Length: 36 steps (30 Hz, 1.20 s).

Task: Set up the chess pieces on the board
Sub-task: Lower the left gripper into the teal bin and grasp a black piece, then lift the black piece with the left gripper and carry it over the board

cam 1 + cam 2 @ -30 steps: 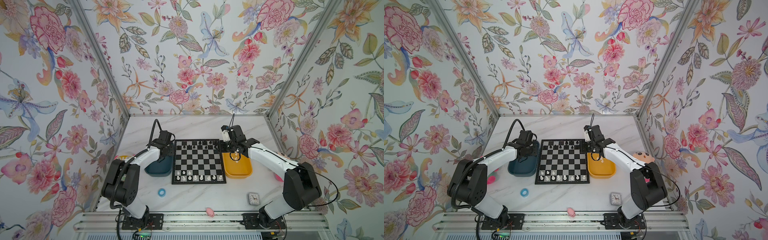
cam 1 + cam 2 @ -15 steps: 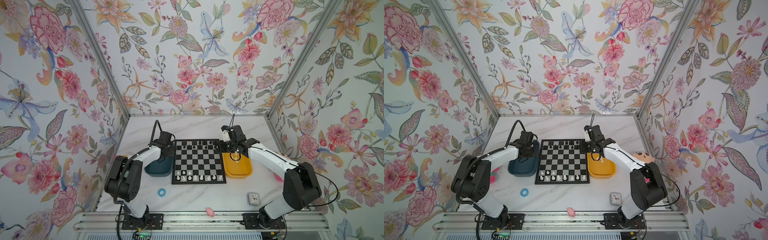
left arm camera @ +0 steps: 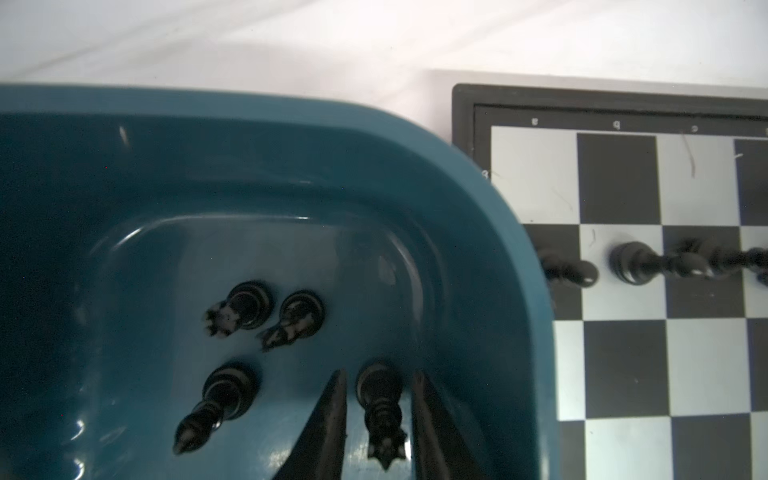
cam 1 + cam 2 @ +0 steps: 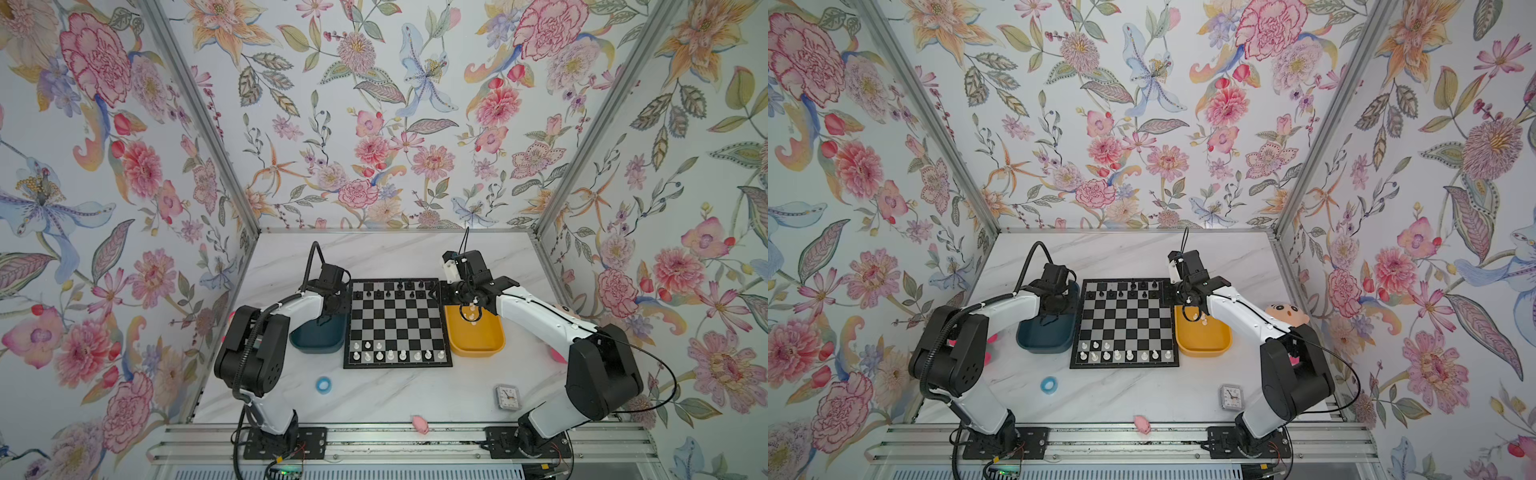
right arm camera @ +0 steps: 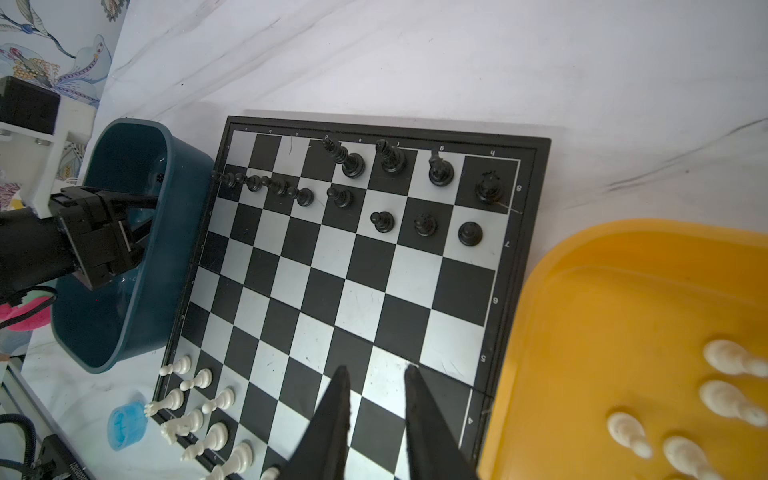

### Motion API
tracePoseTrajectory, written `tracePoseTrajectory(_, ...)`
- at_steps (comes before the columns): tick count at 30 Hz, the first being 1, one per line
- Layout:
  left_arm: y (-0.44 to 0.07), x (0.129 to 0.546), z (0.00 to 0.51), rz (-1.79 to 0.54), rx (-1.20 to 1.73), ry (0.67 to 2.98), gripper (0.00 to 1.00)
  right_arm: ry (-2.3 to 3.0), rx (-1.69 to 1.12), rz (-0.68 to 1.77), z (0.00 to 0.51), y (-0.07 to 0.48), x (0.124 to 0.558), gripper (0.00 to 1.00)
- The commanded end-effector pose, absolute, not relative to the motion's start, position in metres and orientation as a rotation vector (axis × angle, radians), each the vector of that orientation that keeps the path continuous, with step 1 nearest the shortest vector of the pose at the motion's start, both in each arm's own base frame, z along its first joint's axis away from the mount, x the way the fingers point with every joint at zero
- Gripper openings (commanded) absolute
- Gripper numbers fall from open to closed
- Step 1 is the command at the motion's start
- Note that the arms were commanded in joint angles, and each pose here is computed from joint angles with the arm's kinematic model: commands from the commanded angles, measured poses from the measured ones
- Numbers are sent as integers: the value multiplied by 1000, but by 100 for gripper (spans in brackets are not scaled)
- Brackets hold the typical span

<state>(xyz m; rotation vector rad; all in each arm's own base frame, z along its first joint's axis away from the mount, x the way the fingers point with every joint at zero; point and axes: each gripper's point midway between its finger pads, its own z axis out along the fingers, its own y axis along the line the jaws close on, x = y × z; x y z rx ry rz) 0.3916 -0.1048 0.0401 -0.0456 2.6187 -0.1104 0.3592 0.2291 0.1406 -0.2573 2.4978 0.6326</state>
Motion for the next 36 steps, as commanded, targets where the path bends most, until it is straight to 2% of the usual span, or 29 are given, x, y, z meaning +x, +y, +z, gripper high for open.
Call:
tracePoseTrajectory(1, -101, 388, 30, -117, -69, 2642, 29, 2493, -264, 616, 144, 230, 360, 25)
tracePoseTrajectory(22, -97, 386, 34, -86, -63, 2641, 12, 2497, -263, 617, 143, 231, 360, 25)
tracePoseTrajectory(36, -88, 391, 97, -59, -81, 2512, 10, 2491, -269, 623, 145, 233, 362, 25)
